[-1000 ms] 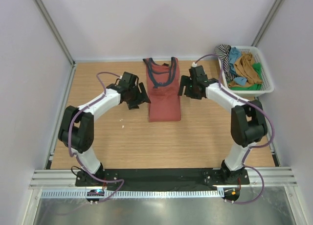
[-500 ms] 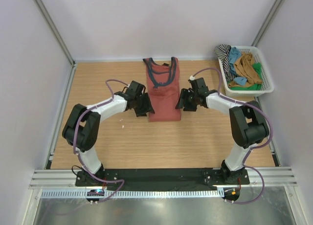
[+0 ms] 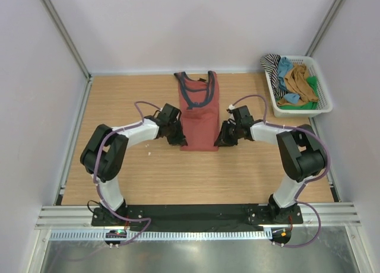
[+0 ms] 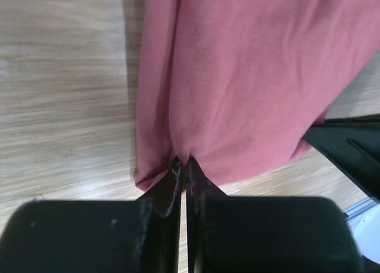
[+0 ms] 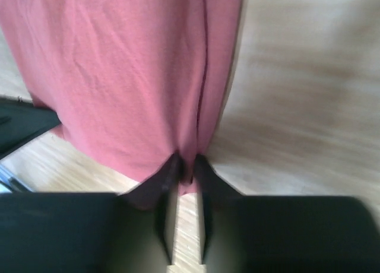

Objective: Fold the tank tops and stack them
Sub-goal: Fold the tank top

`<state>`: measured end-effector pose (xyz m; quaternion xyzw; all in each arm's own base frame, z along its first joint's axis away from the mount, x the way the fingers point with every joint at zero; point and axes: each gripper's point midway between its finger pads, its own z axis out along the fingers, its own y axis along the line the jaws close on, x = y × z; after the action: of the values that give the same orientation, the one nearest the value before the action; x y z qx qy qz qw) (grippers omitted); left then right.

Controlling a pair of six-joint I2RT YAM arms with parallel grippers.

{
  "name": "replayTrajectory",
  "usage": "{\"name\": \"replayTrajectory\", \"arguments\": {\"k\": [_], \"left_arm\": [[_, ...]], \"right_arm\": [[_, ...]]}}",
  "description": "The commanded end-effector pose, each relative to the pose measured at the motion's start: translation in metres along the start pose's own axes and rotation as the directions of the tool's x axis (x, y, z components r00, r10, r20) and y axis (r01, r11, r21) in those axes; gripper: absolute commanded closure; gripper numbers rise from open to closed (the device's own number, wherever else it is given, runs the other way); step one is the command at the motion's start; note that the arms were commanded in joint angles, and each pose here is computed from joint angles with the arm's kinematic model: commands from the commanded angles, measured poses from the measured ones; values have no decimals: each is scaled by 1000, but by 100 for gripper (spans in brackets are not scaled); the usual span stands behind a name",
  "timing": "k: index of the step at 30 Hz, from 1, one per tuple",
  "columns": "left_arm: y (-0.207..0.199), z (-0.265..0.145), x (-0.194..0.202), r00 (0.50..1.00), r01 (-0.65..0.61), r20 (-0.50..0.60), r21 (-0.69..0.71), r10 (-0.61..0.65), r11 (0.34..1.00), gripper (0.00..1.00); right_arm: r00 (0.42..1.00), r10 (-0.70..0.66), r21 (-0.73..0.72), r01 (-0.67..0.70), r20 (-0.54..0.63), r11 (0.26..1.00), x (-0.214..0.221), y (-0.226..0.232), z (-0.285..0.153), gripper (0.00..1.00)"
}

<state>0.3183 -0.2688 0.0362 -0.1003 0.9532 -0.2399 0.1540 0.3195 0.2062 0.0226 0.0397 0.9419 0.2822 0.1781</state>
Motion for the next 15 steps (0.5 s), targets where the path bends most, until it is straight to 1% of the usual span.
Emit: {"name": "replayTrajectory", "arguments": {"k": [1,2,4,6,7,8,9,10,11,12,13,14,15], "left_arm": [[-1,-2,4,1000,-7,8,25,7,1000,100],[0,-3,8,1000,-12,2,23,12,1000,100],[3,-11,16,1000,-19,4,26,19,999,100],[5,-19,26,999,-33,9,24,33,999,100],[14,-21,38,999,-32,-3,8,32,999,100],[7,-34,42,999,-42,18,34,42,999,100],[10,-38,47,999,-46,26,30,45,998,100],[19,-40,59,999,-44,10,15,44,999,100],[14,-51,64,998,-51,26,39,50,998,100],[16,-54,70,998,-53,27,40,52,998,100],[26,-54,81,998,-53,17,23,52,998,95],[23,-61,85,998,-60,25,41,59,997,78],[25,-63,89,998,-56,24,44,55,997,70]], "right_arm": [[999,-15,-60,12,-41,998,20,13,-12,84],[999,-19,-66,16,-33,998,20,15,-16,94],[999,-19,-50,17,-39,999,28,10,-21,99],[1000,-17,-37,16,-26,999,35,8,-33,99],[1000,-14,-36,13,-25,999,39,8,-38,99],[1000,-16,-35,15,-22,999,43,8,-42,99],[1000,-16,-26,15,-16,1000,52,5,-52,99],[1000,-18,-25,18,-12,1000,57,5,-57,99],[1000,-18,-23,18,-12,1000,64,4,-61,98],[999,-12,-12,11,-32,1000,78,-2,-65,95],[1000,-26,-20,26,-2,999,78,1,-74,88],[1000,-29,-15,30,10,999,80,0,-79,64],[1000,-29,10,29,6,1000,85,-4,-84,54]]}}
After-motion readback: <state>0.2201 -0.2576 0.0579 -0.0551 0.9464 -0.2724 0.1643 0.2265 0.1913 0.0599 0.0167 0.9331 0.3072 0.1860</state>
